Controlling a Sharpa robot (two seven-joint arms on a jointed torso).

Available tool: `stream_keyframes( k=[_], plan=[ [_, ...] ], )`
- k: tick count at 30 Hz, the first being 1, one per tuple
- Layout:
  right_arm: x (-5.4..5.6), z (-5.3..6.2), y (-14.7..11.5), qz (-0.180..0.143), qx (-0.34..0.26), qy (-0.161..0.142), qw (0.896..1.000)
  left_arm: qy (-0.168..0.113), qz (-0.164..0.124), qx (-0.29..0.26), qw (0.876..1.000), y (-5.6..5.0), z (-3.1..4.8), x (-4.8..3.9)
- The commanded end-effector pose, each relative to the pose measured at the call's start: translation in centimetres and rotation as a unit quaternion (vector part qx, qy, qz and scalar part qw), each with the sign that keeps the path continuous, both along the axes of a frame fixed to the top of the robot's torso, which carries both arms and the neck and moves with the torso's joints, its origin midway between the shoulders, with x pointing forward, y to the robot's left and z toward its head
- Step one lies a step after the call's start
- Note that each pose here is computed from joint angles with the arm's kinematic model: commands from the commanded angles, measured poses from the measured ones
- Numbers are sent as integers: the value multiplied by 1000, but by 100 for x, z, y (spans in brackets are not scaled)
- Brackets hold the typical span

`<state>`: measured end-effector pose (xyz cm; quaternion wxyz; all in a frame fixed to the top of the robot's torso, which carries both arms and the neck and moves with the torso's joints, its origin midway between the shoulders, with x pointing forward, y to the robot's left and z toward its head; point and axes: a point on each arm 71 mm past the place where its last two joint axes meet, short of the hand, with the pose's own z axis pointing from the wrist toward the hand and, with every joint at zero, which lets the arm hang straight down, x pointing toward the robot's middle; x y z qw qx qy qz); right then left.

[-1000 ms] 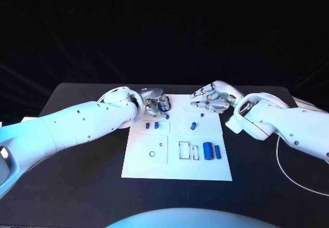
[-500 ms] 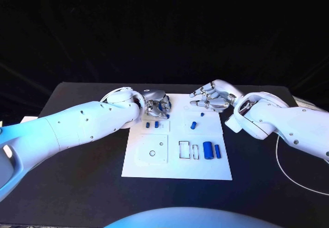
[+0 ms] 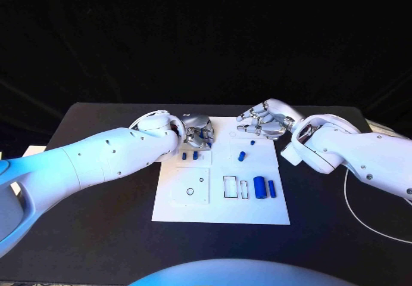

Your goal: Assemble the parts on the task board

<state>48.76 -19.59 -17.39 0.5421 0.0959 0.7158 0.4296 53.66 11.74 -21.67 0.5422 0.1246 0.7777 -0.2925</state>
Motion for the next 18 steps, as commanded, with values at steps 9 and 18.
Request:
stream_keyframes(
  k=[9, 18],
  plan=[
    [-10, 0, 21, 6, 1, 0, 1000, 9, 10, 22, 1000, -10, -76, 19],
    [-12, 0, 25, 7, 1, 0, 1000, 10, 14, 27, 999, -18, -116, 27]
  ],
)
